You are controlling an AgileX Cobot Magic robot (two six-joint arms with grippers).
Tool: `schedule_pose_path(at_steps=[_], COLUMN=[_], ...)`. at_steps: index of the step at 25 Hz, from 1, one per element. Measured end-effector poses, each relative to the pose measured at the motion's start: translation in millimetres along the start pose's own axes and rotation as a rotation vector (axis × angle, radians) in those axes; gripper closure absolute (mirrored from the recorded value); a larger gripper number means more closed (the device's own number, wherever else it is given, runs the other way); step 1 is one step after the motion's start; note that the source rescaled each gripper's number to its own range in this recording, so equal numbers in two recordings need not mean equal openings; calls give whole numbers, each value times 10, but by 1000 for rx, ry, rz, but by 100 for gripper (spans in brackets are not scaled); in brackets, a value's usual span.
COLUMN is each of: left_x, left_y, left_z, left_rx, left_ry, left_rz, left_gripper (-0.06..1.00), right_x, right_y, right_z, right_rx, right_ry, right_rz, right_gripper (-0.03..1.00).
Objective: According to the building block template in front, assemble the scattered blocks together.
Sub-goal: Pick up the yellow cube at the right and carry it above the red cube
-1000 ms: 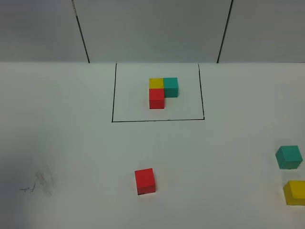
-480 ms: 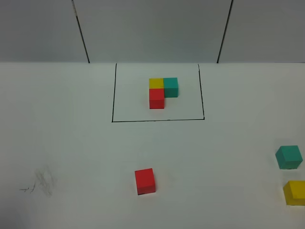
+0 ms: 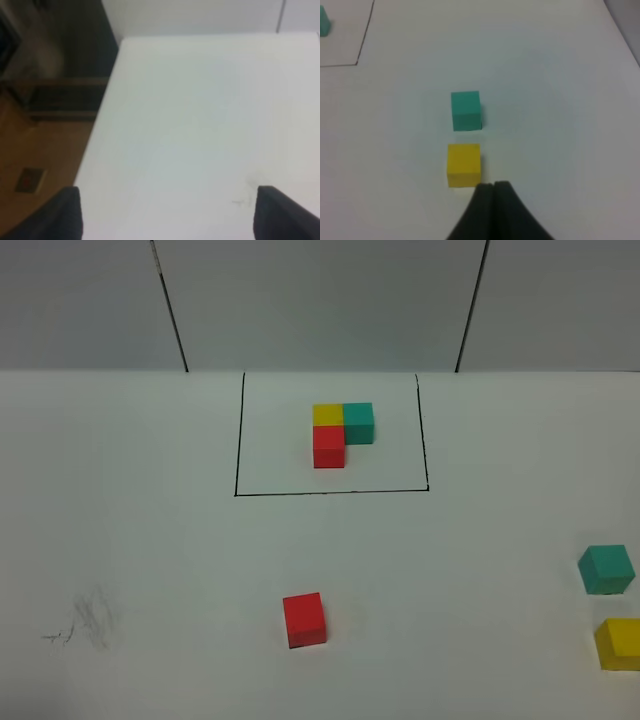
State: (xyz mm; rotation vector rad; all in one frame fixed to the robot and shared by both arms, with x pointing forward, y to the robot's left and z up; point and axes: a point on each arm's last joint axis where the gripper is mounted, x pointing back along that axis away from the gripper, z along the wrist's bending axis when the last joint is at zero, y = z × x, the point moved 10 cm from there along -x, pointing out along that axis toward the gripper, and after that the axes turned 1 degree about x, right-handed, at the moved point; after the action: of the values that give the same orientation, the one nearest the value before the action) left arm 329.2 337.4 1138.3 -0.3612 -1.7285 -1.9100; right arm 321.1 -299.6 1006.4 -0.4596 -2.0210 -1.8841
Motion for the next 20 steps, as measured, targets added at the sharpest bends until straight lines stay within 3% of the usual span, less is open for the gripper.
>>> schedule_pose_path(at_steps=[5, 20], left_x=[47, -254], left_y=[-306, -929], left_z=[-173, -405], left_rx=[24, 119], left_ry=[-82, -156], left_rz=[-26, -1], left_gripper=[-5, -6], right_x=[0, 0], right_y=[0, 0], right_z=[0, 0], right_rx=[0, 0], right_ry=[0, 0], right_rz=[0, 0], right_gripper=[97, 97])
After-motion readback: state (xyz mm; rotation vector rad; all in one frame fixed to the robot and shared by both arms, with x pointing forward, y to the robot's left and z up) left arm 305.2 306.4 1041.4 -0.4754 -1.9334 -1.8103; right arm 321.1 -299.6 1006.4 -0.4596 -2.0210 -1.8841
